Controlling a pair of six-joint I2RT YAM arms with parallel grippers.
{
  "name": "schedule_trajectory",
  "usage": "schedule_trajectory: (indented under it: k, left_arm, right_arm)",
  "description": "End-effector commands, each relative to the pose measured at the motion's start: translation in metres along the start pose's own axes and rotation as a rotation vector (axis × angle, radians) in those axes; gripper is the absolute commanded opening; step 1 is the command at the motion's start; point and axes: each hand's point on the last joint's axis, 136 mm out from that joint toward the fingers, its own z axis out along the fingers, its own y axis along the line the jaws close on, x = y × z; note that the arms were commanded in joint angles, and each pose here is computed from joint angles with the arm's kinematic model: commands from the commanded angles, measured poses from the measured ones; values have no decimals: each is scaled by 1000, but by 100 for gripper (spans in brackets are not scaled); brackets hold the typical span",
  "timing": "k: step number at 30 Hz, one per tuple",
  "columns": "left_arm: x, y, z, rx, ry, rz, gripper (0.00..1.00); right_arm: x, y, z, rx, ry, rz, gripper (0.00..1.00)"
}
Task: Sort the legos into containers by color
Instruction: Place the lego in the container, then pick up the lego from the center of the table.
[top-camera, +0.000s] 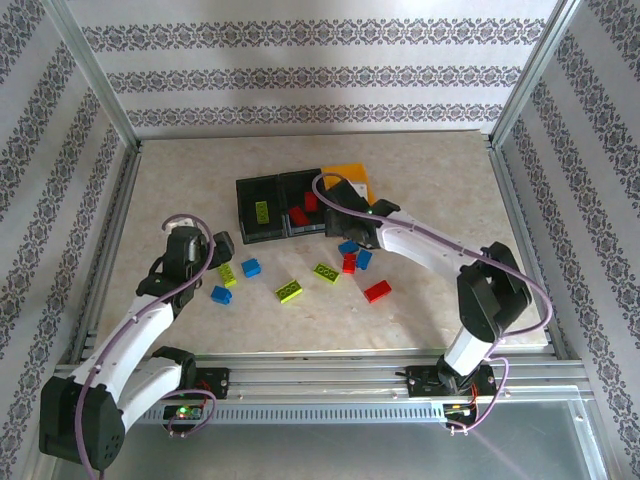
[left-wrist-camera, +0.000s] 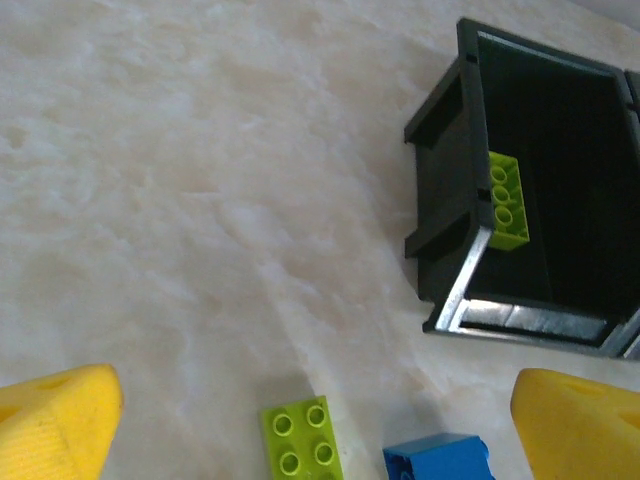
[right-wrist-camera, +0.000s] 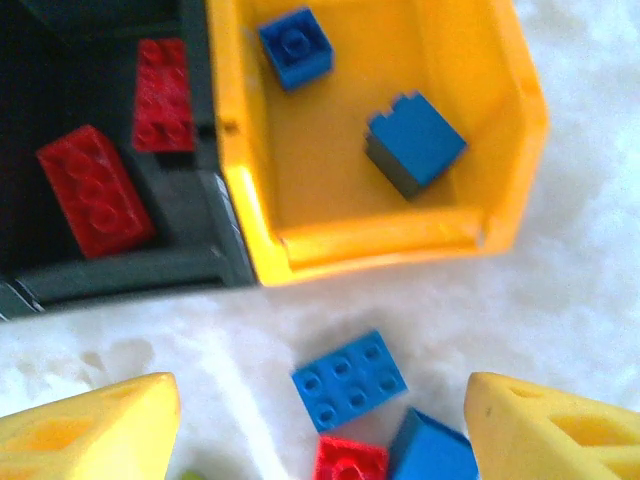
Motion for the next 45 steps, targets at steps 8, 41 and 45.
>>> schedule_trajectory:
  k: [8, 41, 45]
  left_arm:
    - [15, -24, -2, 90, 29, 1, 100]
    - [48, -34, 2, 51, 68, 42, 100]
    - [49, -35, 4, 49, 73, 44, 100]
  right_arm:
    - [40, -55, -4, 70, 57, 164, 74]
    - [66, -59, 57, 36, 228, 278, 66]
    - [68, -63, 55, 45, 233, 287, 63]
